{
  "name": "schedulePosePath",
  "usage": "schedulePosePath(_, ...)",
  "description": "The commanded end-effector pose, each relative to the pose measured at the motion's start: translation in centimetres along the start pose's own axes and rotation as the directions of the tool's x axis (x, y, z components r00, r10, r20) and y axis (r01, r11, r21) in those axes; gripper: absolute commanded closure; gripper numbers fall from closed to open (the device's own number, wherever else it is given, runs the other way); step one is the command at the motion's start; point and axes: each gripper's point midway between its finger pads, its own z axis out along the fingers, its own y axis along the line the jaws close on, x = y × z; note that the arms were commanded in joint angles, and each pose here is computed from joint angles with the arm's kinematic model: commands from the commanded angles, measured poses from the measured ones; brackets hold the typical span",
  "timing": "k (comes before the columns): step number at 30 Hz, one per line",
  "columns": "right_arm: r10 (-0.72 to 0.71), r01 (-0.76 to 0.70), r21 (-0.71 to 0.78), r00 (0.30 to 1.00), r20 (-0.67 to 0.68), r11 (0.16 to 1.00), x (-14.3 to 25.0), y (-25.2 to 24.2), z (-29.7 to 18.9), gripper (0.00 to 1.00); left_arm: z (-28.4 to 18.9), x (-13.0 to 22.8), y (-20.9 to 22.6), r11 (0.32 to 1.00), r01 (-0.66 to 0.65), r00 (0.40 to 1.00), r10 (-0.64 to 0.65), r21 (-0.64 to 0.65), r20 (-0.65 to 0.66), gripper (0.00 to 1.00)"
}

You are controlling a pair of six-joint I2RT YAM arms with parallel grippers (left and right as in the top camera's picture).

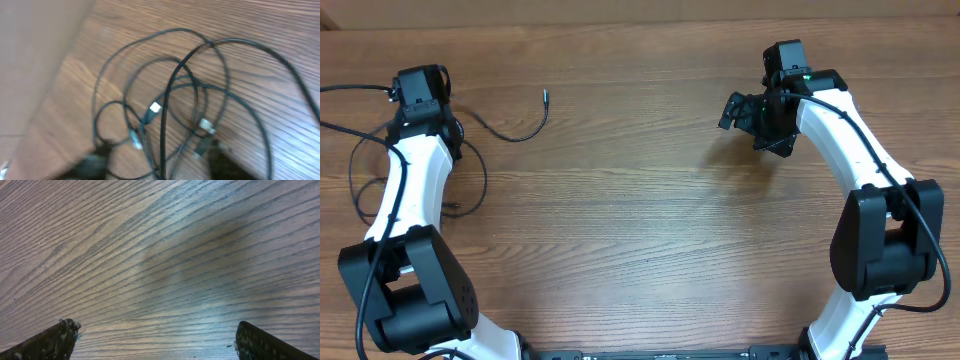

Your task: Untangle cables

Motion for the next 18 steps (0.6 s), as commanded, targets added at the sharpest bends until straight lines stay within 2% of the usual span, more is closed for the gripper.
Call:
schedulePosePath(1,-0.003,0.003,-0.001,1.000,0.005,1.000,0.0,0.1,-0.1,0.00,-0.1,0.0,-2.7,0.988,0.002,1.000,-0.002,0.155,-0.002,0.03)
schedulePosePath(4,-0.003,0.003,-0.001,1.000,0.005,1.000,0.0,0.1,-0.1,0.00,-0.4,0.0,-4.5,0.966,0.004,1.000,-0.003,0.258,-0.003,0.00)
schedulePosePath(7,-0.003,0.003,0.000,1.000,0.004,1.000,0.0,0.1,-0.1,0.00,-1.3,0.0,-7.0,0.913,0.004,1.000,-0.001,0.408,-0.007,0.01)
schedulePosePath(14,-0.003,0.003,-0.001,1.000,0.005,1.000,0.0,0.1,-0.1,0.00,-5.1,1.2,-12.6,0.686,0.017,0.999,0.023,0.728,-0.046,0.00)
schedulePosePath(18,-0.003,0.003,-0.001,1.000,0.005,1.000,0.0,0.1,-0.1,0.00,-6.2,2.8,-13.9,0.610,0.040,0.995,0.052,0.791,-0.090,0.00)
